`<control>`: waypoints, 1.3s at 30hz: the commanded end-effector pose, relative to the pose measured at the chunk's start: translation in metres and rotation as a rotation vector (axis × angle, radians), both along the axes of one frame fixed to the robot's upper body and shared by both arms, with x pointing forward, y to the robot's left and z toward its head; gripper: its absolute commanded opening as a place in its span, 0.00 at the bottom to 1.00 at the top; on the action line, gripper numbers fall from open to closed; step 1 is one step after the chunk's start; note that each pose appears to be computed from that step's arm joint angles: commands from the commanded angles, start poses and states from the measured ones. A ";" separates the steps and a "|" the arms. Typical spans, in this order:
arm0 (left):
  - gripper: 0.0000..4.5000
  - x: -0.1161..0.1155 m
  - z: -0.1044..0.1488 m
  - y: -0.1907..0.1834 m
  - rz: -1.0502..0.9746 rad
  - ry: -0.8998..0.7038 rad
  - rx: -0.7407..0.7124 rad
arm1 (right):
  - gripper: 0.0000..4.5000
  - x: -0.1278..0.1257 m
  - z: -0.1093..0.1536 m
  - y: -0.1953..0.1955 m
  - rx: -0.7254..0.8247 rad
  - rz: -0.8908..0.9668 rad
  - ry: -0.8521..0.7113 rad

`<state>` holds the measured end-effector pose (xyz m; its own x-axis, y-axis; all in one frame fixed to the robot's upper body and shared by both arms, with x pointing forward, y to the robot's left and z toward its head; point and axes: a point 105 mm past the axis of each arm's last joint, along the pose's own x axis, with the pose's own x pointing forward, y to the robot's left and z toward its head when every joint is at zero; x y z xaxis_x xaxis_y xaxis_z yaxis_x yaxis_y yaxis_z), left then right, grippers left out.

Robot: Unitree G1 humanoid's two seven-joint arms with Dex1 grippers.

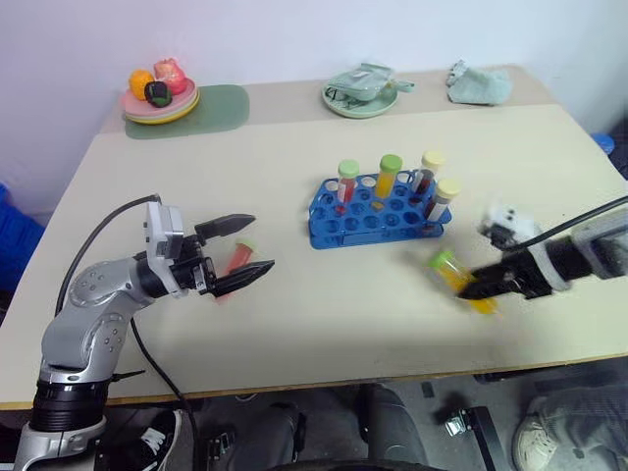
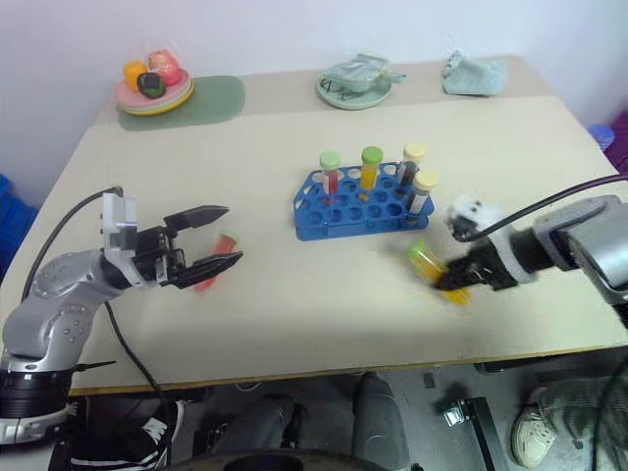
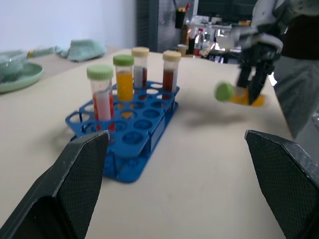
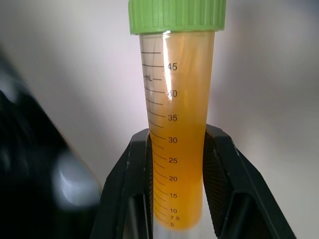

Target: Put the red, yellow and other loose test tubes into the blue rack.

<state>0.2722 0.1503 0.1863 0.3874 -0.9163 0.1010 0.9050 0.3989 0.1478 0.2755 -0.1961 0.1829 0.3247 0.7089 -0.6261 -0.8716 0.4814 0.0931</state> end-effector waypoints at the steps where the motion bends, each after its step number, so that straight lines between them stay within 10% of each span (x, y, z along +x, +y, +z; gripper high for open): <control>1: 1.00 0.001 0.008 0.004 -0.004 -0.031 0.008 | 0.18 0.013 0.047 0.017 0.146 0.012 -0.439; 14: 1.00 0.010 0.019 0.013 0.007 -0.067 0.013 | 0.18 0.062 0.027 0.037 0.520 -0.512 -0.851; 39: 1.00 0.016 0.023 0.011 -0.041 -0.066 0.042 | 0.18 0.074 -0.018 0.044 0.396 -0.529 -0.929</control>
